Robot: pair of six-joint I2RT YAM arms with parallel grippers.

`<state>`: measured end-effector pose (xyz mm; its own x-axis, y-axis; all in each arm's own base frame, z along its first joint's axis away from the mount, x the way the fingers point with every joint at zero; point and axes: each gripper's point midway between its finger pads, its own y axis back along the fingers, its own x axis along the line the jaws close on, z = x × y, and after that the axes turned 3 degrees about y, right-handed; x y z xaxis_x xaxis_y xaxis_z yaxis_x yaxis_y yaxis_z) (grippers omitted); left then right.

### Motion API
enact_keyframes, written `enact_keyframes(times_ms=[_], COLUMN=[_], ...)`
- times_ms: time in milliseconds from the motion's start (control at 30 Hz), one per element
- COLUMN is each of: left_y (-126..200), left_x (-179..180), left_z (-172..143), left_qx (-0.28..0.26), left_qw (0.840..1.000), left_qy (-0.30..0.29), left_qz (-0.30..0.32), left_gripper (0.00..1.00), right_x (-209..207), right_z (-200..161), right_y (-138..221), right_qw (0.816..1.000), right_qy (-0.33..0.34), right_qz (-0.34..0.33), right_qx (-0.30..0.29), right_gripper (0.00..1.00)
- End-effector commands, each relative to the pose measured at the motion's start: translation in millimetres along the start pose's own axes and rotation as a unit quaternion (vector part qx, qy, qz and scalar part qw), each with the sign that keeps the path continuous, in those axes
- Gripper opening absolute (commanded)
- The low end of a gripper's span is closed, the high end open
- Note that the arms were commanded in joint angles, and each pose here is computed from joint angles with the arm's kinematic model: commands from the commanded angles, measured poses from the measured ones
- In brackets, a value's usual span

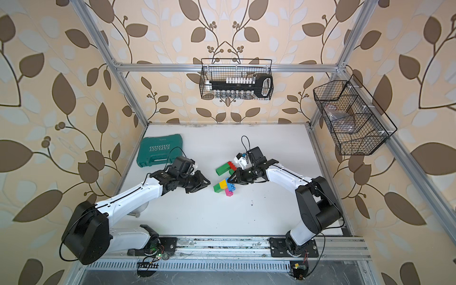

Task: Assemble the letter r with lego
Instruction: Place the lego brick at the center of the board.

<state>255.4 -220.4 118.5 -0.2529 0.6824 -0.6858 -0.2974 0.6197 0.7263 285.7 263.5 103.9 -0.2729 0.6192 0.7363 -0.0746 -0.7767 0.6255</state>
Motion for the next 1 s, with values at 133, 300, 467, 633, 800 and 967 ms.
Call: enact_keyframes(times_ms=[133, 300, 467, 633, 800, 967], left_y=[8.4, 9.1, 11.0, 8.5, 5.7, 5.8], left_x=[-9.5, -8.1, -5.9, -2.6, -1.1, -0.5], left_z=[14.8, 18.7, 23.2, 27.2, 29.8, 33.4], left_qx=[-0.027, -0.036, -0.048, -0.052, -0.052, -0.059], left_qw=[1.000, 0.999, 0.999, 0.998, 0.998, 0.997], left_qy=[-0.009, -0.013, -0.015, -0.012, -0.020, -0.031], left_qz=[0.001, 0.009, 0.018, 0.025, 0.033, 0.039], left_gripper=[0.44, 0.50, 0.56, 0.62, 0.75, 0.81], right_x=[-6.8, -14.0, -18.8, -27.0, -34.1, -42.8], right_z=[-1.9, -4.8, -5.7, -10.0, -15.9, -19.2], right_y=[-24.0, -36.0, -42.6, -51.0, -58.1, -62.1], right_qw=[0.997, 0.996, 0.994, 0.993, 0.992, 0.991], right_qy=[-0.003, -0.008, -0.015, -0.023, -0.023, -0.023], right_qz=[0.070, 0.087, 0.094, 0.097, 0.098, 0.090], right_qx=[0.022, 0.038, 0.044, 0.056, 0.081, 0.101], right_gripper=[0.00, 0.02, 0.11, 0.24, 0.29, 0.41])
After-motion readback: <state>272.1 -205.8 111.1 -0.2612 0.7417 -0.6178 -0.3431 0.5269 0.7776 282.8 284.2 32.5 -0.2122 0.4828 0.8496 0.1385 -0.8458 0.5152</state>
